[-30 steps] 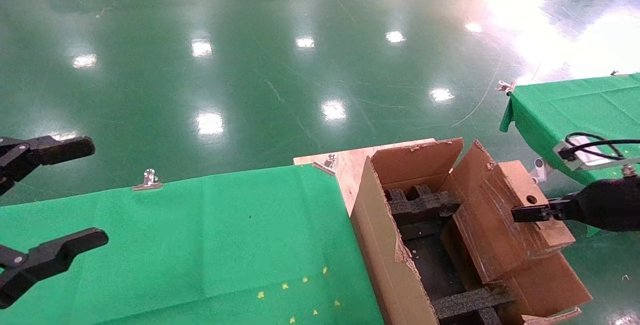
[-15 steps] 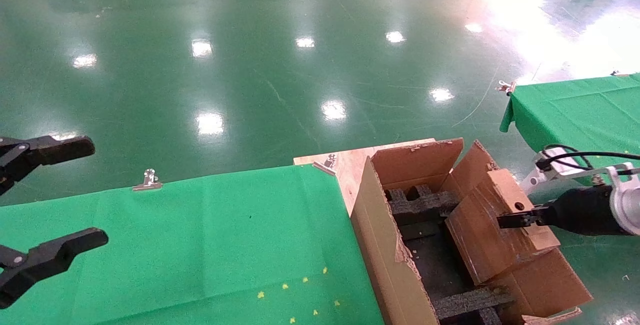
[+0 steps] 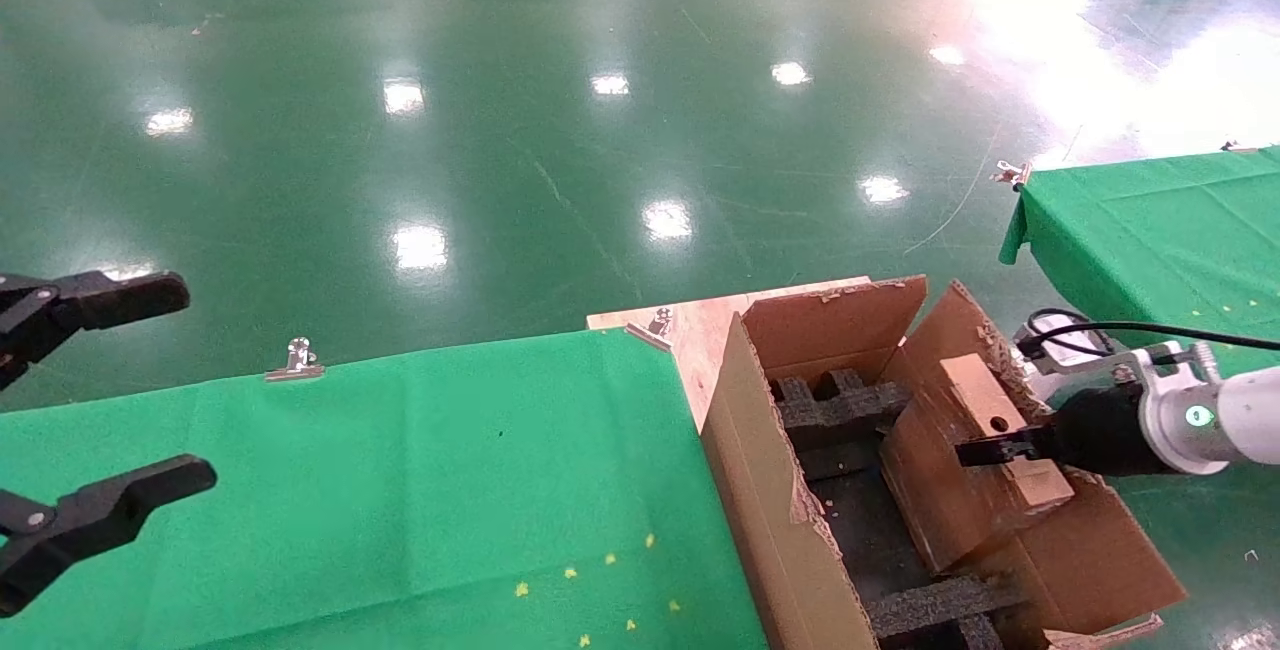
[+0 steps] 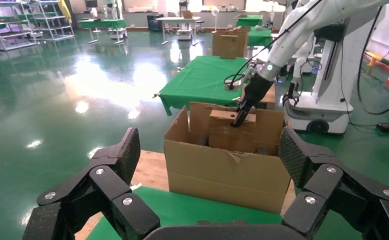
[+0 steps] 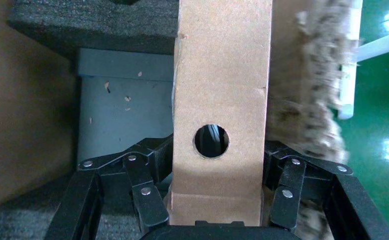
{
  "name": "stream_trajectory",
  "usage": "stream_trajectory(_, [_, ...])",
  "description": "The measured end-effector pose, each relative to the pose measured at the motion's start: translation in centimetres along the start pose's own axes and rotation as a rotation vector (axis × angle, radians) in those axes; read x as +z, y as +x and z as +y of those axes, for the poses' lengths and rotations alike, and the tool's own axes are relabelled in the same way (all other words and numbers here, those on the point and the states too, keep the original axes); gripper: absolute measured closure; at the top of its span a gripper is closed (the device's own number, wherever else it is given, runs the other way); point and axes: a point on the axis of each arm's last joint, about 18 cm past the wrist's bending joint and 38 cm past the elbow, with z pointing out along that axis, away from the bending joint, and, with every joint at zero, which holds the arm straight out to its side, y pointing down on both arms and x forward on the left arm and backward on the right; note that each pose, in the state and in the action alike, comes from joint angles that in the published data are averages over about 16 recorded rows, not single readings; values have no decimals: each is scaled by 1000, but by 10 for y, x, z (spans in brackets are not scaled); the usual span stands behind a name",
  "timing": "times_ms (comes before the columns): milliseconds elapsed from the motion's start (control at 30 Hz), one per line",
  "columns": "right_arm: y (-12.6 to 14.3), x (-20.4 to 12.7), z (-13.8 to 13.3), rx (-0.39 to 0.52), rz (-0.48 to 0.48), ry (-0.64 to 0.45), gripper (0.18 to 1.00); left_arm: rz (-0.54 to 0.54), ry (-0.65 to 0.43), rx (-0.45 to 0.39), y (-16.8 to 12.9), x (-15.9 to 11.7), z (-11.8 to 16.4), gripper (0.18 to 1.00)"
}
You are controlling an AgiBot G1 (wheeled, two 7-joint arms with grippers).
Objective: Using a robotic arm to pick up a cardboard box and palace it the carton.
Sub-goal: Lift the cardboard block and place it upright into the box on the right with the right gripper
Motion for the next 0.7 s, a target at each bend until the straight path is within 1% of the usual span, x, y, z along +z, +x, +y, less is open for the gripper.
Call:
stream_trajectory(333, [-8, 30, 2, -15, -3, -26, 904, 0, 0, 0, 0, 0, 0, 184])
stream_trajectory(700, [-14, 58, 12, -26, -5, -67, 906, 0, 0, 0, 0, 0, 0, 184])
